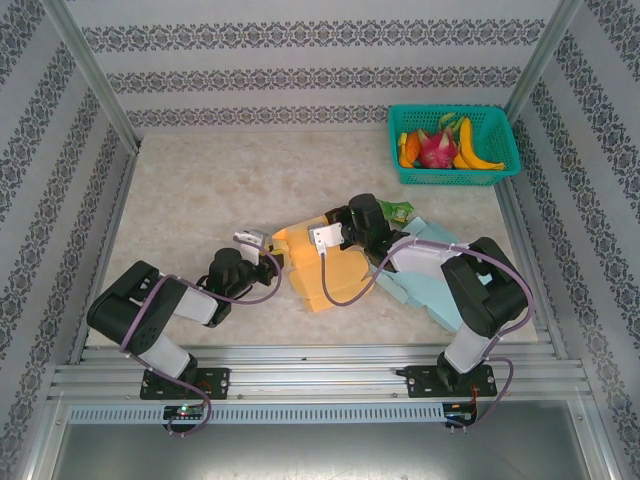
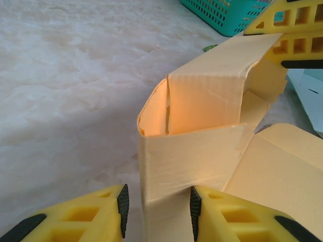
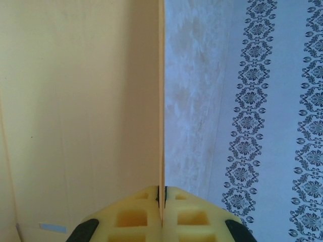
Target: Fold the paper box
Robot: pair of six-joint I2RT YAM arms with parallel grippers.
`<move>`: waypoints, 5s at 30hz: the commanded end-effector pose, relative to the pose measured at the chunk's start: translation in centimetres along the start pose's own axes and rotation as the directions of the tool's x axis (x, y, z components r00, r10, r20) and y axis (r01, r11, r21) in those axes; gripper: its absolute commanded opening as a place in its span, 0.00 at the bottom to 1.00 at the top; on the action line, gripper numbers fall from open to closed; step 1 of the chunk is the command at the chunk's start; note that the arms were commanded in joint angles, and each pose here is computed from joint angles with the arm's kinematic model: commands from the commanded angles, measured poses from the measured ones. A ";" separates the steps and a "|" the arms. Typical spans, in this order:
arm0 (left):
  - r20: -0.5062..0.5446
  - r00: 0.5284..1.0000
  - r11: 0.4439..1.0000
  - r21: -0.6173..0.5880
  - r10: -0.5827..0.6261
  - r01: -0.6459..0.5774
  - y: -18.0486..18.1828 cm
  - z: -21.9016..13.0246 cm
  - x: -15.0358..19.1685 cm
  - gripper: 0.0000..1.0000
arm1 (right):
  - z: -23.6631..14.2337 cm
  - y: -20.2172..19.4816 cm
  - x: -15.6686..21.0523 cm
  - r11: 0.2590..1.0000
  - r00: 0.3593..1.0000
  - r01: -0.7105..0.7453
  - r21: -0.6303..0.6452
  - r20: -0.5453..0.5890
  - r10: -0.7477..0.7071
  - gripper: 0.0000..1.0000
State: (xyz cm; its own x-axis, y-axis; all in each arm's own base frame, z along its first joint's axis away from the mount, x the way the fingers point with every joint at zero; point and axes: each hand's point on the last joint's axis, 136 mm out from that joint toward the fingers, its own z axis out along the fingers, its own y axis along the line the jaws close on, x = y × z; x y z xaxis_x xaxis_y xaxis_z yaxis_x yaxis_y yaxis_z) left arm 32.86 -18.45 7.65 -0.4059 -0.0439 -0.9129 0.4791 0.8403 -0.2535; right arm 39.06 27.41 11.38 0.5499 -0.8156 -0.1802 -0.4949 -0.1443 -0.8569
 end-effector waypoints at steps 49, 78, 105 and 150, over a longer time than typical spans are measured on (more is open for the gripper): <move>0.062 0.997 0.986 -0.162 0.038 -0.027 -1.0 5.2 -0.7 0.40 | 0.0 4.1 -1.3 0.995 0.993 0.084 0.060 -0.085 -0.079 0.00; 0.039 0.999 0.711 -0.703 -0.007 0.032 7.5 3.4 -0.3 0.28 | 0.9 3.3 0.9 0.994 0.977 -0.033 0.101 -0.205 0.053 0.00; 0.046 0.998 0.828 -0.561 0.052 -0.017 4.0 4.4 -4.6 0.24 | 1.1 2.9 1.0 0.991 0.973 -0.079 0.112 -0.206 0.101 0.00; 0.175 0.984 0.889 -0.453 0.013 0.069 2.8 0.7 -4.9 0.00 | -9.1 -5.6 -5.0 -0.407 -0.409 -0.913 -0.044 0.089 0.908 0.57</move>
State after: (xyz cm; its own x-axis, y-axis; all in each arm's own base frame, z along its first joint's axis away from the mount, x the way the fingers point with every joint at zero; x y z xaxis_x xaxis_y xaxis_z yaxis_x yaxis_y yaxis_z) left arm 36.51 -16.94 9.29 -0.3143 -0.0365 -0.9486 0.0809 0.9946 -0.0650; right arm 32.75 25.25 21.36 -0.5384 0.1467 -0.8298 -0.3727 0.8417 0.3906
